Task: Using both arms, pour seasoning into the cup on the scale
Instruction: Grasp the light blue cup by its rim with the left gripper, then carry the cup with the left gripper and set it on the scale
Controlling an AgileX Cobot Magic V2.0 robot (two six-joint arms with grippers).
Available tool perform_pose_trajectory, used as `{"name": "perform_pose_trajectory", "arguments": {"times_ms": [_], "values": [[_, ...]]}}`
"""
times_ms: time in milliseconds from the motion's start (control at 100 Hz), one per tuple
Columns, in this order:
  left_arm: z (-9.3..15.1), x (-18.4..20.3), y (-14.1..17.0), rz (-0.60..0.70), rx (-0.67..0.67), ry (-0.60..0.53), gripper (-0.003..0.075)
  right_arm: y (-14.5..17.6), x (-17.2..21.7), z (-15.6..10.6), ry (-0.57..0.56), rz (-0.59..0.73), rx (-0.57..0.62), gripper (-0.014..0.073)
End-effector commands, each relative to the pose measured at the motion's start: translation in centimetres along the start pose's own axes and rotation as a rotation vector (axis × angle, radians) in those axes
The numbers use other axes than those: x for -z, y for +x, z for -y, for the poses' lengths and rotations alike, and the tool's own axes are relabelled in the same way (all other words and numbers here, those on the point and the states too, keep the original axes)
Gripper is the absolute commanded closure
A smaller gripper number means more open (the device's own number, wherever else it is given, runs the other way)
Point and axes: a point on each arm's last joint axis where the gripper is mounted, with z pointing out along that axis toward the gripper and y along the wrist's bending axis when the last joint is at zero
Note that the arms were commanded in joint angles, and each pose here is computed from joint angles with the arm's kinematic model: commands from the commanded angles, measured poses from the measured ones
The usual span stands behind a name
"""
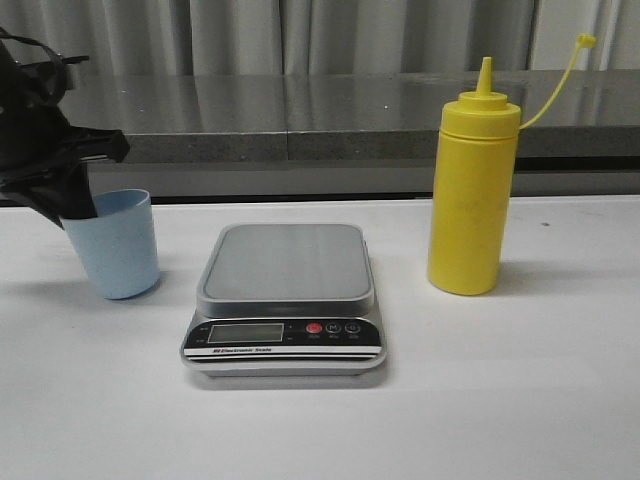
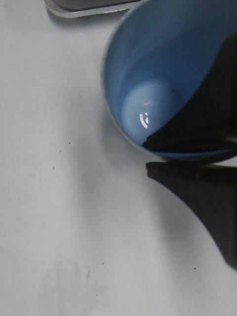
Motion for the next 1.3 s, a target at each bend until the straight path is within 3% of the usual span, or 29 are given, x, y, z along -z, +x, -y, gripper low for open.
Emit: {"name": "perform_pose_trajectory", "arguments": {"times_ms": [0,300,600,980,1290], "values": [[0.5,2.7,-1.4,0.104,0.011,0.013,0.0741,-1.5,0.3,-0.2,-0.013,0.118,0.003,0.0663],[1.9,6.4,-4.1,0.126,-0.032,0.048,0.0741,-1.5,0.3,-0.2,-0.013,0.118,0.003,0.0663],[7.3,9.7,-5.9,0.177,-0.183,0.115,0.0741,-1.5,0.3,-0.2,-0.013,0.118,0.003,0.0663],[14.6,8.2,-4.8,0.19,-0.37,0.193,0.0741,-1.5,0.3,-0.2,-0.013,0.118,0.003,0.0663],[15.7,5.1,-4.3,0.126,-0.389,0.2,0.0741,-1.5,0.3,-0.2,-0.013,0.118,0.003,0.0663]]}}
